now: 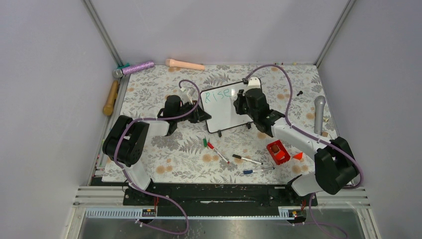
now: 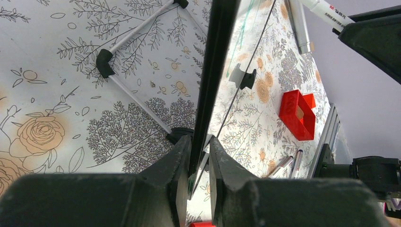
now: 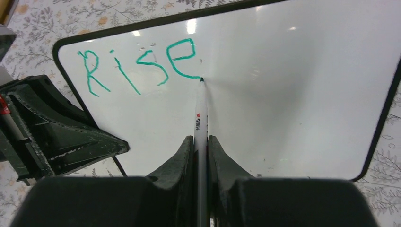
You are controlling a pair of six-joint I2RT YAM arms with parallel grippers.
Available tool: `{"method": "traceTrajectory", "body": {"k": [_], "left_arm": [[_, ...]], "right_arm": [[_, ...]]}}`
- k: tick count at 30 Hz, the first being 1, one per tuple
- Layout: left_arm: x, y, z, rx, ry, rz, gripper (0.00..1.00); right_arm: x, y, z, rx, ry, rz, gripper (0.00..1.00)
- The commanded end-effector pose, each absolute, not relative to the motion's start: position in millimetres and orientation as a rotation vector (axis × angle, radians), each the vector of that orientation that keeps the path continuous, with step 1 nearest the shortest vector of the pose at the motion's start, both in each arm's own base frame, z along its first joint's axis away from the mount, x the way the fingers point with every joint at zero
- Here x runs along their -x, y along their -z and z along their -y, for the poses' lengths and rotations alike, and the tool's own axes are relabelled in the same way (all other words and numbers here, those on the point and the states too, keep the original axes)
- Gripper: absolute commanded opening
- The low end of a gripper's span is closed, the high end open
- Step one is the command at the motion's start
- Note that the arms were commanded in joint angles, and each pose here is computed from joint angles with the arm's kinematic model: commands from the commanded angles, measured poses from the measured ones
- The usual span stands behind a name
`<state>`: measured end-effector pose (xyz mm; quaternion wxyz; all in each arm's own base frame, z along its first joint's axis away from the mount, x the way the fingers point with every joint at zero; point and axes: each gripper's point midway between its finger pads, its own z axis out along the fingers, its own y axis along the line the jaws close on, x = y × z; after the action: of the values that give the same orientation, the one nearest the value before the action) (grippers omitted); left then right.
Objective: Write a sentence on the whiteboard
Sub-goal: Write a sentence on the whiteboard, then adjust the whiteboard at the center of the board.
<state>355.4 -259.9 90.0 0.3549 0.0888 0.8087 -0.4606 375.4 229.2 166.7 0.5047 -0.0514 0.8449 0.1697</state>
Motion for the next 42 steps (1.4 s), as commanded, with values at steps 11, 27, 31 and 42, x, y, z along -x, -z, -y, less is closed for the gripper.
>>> {"method": "traceTrajectory", "body": {"k": [11, 27, 31, 42], "left_arm": [[-368.3, -85.2, 248.0, -0.177, 1.067, -2.118, 0.20], [-368.2, -85.1, 245.4, -0.191, 1.036, -2.130, 0.38], [-367.7, -87.4, 244.4, -0.205, 1.030, -2.121, 0.38], [-366.4, -93.2, 245.9, -0.259, 1.029, -2.101, 0.38]], "right_arm": [[-364.4, -220.9, -163.8, -0.069, -0.288, -1.696, 0.00], [-435.6, -162.0, -38.5, -0.504, -0.274, -1.969, 0.00], [-455.3, -135.8, -61.0, -0.502, -0.510, -2.109, 0.00], [-453.2, -112.2, -93.8, -0.533, -0.954, -2.166, 0.00]]}}
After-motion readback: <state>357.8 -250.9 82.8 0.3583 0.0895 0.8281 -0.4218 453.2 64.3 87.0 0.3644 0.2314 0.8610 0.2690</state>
